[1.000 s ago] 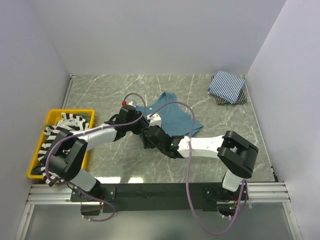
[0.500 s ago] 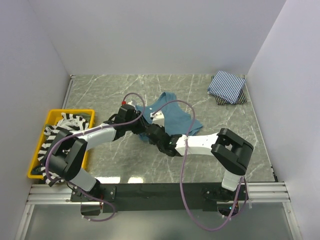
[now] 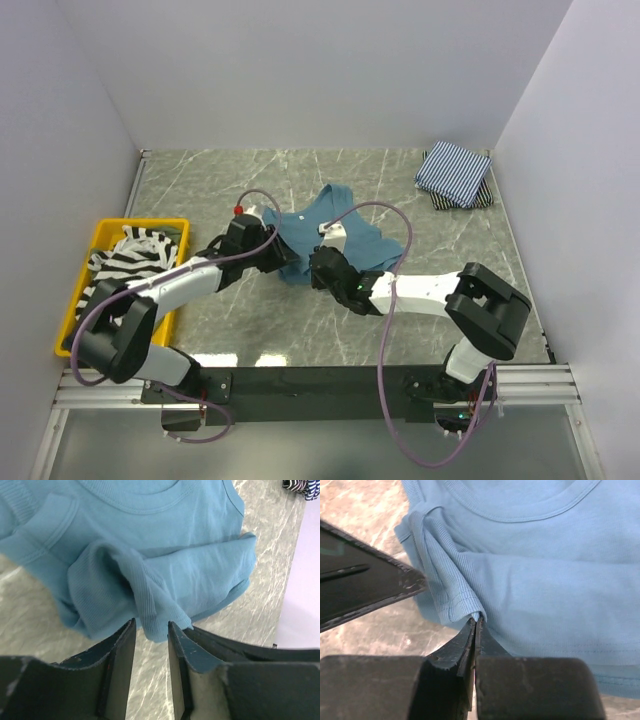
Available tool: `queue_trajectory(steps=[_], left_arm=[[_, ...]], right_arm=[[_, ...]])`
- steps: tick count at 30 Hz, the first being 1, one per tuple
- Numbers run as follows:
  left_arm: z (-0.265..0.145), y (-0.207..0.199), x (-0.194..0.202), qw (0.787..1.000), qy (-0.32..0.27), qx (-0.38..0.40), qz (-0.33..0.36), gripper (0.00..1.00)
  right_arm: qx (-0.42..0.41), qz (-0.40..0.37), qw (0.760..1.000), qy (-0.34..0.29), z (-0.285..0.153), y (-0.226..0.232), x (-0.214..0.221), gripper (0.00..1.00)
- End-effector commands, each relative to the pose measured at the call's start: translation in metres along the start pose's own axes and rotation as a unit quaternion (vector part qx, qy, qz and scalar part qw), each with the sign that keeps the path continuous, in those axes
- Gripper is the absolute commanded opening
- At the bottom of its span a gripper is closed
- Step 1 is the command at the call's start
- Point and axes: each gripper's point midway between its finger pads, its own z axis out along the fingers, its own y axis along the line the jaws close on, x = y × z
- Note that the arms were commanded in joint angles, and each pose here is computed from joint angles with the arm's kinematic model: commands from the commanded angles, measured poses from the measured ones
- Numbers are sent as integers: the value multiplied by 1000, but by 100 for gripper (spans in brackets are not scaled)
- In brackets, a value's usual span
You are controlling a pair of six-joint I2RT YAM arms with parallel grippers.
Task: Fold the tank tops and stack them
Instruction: Flatten the tank top out
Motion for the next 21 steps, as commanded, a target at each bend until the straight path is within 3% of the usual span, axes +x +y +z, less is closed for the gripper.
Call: queue_trajectory(steps=[1, 8, 21], left_arm=[[-8, 4, 3, 1000, -13, 2, 7, 37], [-8, -2, 29, 1000, -1, 11, 13, 40], [-9, -12, 21, 999, -30, 27, -11, 41]], right_arm=[[-31, 36, 999, -23, -5, 13, -17, 1], [-38, 44, 998, -12, -1, 17, -9, 0], [-40, 52, 998, -6, -2, 14, -2, 0]])
